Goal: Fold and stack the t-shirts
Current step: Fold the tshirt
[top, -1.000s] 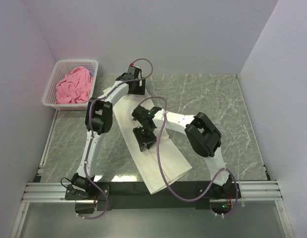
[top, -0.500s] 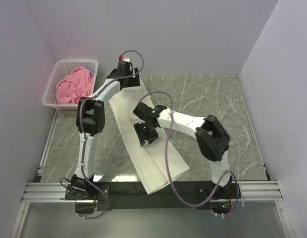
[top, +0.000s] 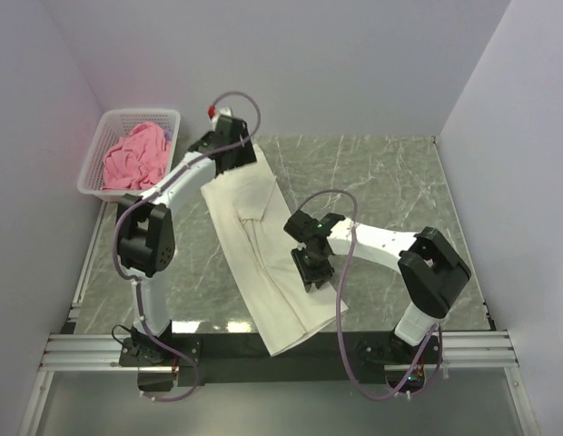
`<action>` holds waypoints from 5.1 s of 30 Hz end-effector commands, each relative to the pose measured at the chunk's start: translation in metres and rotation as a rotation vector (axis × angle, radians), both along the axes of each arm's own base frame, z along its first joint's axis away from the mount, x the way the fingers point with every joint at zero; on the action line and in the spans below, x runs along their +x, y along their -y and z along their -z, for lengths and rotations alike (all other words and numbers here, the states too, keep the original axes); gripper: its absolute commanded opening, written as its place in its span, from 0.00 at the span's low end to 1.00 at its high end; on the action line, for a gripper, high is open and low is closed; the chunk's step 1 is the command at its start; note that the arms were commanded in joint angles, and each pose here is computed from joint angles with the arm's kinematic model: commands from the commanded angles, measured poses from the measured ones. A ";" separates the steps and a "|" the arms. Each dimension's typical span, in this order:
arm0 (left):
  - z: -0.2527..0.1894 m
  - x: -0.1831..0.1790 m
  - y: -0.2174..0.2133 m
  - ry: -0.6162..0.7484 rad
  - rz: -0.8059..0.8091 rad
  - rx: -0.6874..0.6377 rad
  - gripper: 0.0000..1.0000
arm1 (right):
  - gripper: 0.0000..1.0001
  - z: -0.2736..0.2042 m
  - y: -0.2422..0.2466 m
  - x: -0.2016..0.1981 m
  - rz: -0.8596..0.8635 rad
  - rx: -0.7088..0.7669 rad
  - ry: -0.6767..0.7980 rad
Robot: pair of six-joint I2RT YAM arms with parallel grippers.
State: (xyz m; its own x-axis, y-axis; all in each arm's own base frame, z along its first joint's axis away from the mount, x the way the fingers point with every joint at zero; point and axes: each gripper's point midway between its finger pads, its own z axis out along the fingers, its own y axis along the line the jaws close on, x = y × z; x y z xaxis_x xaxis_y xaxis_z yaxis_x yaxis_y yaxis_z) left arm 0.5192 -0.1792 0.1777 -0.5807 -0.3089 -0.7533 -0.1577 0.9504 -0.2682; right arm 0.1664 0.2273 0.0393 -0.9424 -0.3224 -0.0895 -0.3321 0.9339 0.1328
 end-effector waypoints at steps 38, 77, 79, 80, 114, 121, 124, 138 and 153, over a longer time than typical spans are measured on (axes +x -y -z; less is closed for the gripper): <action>0.124 0.067 0.023 -0.150 0.052 -0.097 0.88 | 0.45 -0.006 -0.033 -0.021 0.062 0.131 -0.171; 0.119 -0.392 0.031 -0.572 -0.005 -0.206 0.80 | 0.57 -0.016 0.032 0.010 0.346 0.345 0.150; 0.126 -0.397 0.037 -0.604 0.016 -0.221 0.80 | 0.57 -0.012 0.031 0.008 0.353 0.331 0.143; 0.134 -0.401 0.037 -0.627 0.012 -0.205 0.79 | 0.56 -0.009 0.031 0.005 0.359 0.322 0.137; 0.169 -0.450 0.036 -0.814 0.075 -0.010 0.37 | 0.46 0.034 0.033 -0.040 0.276 0.099 -0.016; 0.170 -0.453 0.036 -0.824 0.075 -0.019 0.32 | 0.46 0.033 0.042 -0.048 0.267 0.069 -0.028; 0.171 -0.453 0.036 -0.825 0.078 -0.014 0.28 | 0.47 0.033 0.045 -0.050 0.258 0.055 -0.037; 0.157 -0.459 0.027 -0.833 0.077 -0.010 0.01 | 0.00 0.020 0.052 -0.053 0.228 0.041 -0.020; 0.133 -0.503 0.037 -0.891 0.248 -0.083 0.01 | 0.00 -0.013 0.058 -0.075 0.197 0.123 -0.037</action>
